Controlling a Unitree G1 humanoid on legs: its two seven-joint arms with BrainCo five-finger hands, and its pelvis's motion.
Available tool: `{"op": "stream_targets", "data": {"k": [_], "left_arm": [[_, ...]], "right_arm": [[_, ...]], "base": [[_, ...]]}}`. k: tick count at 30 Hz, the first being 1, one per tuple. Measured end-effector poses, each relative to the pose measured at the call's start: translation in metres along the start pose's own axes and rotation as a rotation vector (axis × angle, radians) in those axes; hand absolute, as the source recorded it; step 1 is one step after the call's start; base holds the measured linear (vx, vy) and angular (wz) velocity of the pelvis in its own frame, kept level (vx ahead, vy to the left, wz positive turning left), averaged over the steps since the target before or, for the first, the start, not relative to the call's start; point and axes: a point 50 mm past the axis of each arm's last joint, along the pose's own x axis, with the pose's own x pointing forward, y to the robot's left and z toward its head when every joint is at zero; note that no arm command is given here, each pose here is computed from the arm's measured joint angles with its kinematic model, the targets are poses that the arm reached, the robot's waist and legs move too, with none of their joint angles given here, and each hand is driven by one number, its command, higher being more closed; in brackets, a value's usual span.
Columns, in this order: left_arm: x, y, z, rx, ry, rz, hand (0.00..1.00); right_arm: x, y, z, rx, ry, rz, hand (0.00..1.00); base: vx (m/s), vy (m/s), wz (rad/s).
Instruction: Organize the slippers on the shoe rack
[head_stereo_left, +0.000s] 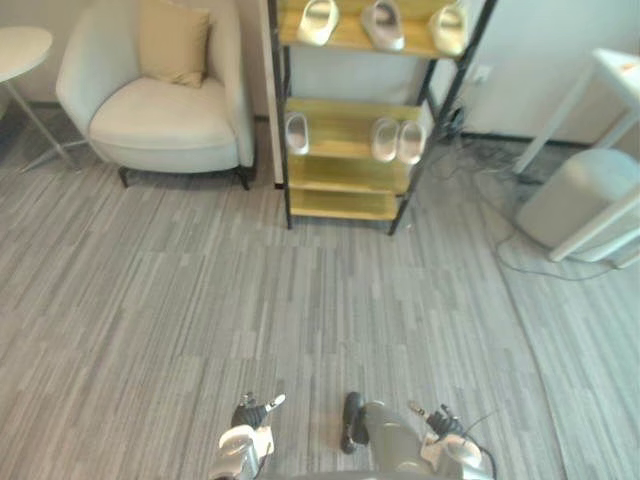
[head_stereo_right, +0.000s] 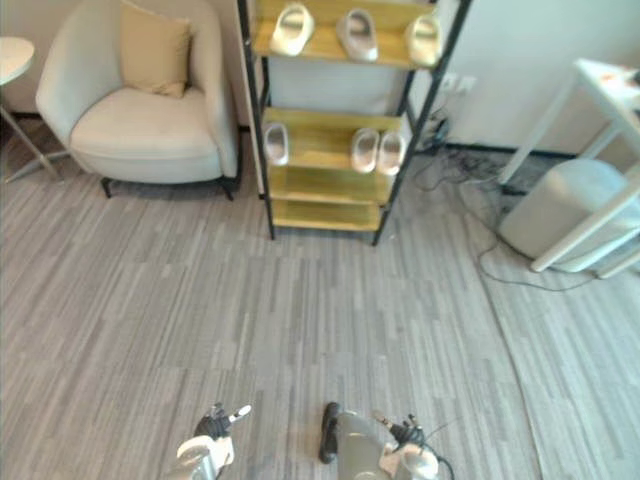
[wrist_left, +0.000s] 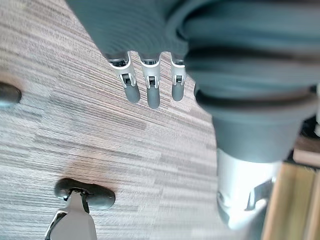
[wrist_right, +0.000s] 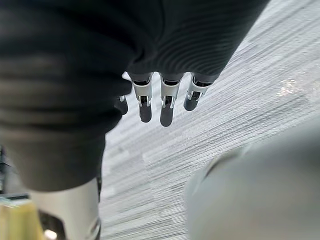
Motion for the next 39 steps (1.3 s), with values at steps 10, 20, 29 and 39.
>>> {"op": "stream_targets", "data": {"k": [10, 20, 29, 39], "left_arm": [[-0.001, 0.012, 0.012, 0.001, -0.07, 0.025, 0.0], [0.002, 0.023, 0.01, 0.106, -0.044, 0.029, 0.0], [0.001, 0.01, 0.005, 0.124, -0.031, -0.006, 0.0], [-0.001, -0.005, 0.003, 0.103, -0.031, -0.036, 0.0]], "right_arm": [[-0.006, 0.032, -0.011, -0.013, 0.044, 0.072, 0.0], [-0.012, 0.034, -0.026, -0.027, 0.069, 0.092, 0.0], [-0.009, 0.03, -0.017, 0.018, 0.043, 0.077, 0.0], [-0.004, 0.017, -0.013, -0.027, 0.043, 0.049, 0.0]], "base": [[0.53, -0.05, -0.29], [0.58, 0.218, -0.2], [0.51, -0.054, 0.55], [0.41, -0.136, 0.1]]}}
